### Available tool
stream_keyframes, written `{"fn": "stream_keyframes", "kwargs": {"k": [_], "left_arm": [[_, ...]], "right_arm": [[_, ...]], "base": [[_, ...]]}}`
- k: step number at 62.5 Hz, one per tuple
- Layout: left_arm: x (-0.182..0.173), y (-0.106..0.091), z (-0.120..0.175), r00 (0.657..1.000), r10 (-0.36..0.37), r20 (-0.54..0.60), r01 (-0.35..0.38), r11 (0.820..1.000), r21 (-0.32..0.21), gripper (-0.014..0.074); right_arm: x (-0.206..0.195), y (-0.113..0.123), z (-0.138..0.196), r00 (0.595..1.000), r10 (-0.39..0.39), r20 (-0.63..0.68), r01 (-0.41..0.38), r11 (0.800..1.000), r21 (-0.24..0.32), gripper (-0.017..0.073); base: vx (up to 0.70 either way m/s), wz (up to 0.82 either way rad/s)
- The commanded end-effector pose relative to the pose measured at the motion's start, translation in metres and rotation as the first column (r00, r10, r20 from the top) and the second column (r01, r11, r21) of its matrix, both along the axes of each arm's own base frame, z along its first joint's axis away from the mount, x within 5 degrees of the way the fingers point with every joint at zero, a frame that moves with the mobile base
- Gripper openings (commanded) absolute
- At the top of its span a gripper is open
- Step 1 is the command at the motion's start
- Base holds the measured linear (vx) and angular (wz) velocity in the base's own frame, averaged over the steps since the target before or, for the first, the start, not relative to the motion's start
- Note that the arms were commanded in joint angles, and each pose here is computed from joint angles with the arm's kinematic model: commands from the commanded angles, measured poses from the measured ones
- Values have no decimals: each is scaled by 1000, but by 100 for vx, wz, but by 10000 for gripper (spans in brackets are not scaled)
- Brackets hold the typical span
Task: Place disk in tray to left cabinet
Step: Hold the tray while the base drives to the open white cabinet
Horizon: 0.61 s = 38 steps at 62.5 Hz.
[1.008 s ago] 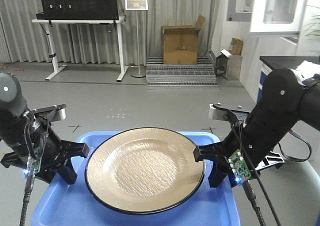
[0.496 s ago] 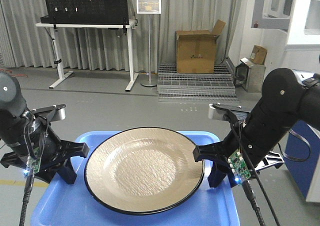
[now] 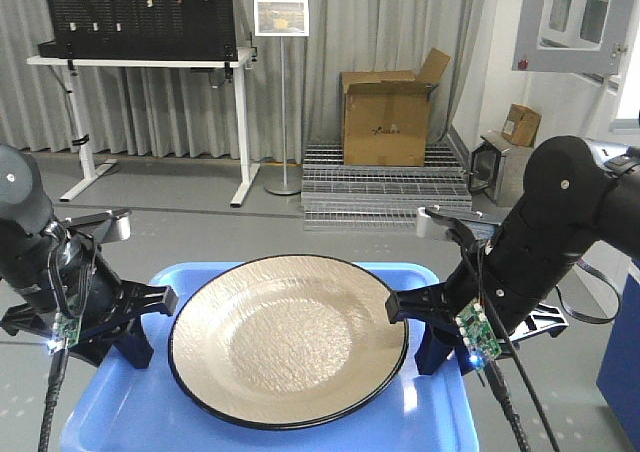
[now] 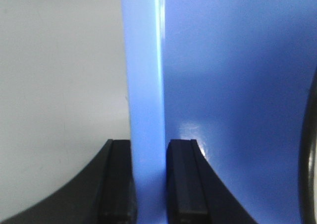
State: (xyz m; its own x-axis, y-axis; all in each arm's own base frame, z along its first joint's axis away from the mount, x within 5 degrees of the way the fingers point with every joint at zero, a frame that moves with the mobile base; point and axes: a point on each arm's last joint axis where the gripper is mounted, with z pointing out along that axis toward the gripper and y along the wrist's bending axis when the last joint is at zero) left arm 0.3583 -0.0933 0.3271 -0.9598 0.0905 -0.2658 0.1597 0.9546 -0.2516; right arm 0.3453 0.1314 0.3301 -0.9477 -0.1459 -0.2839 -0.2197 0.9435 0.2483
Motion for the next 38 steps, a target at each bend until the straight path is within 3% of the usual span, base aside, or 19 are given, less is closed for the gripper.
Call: {"fn": "stream_keyframes", "kwargs": {"k": [1,38], "left_arm": [[-9,-5,31,996,8,93,-1,997,-75,0],[-9,-6,31,996,8,94,-1,997,-76,0]], "right_arm": [[-10,1,33,995,11,98,-18,997,72,-3],[-11,1,32,996,16,83,-21,998,66,-3]], "base": [[65,-9],[66,-4]]}}
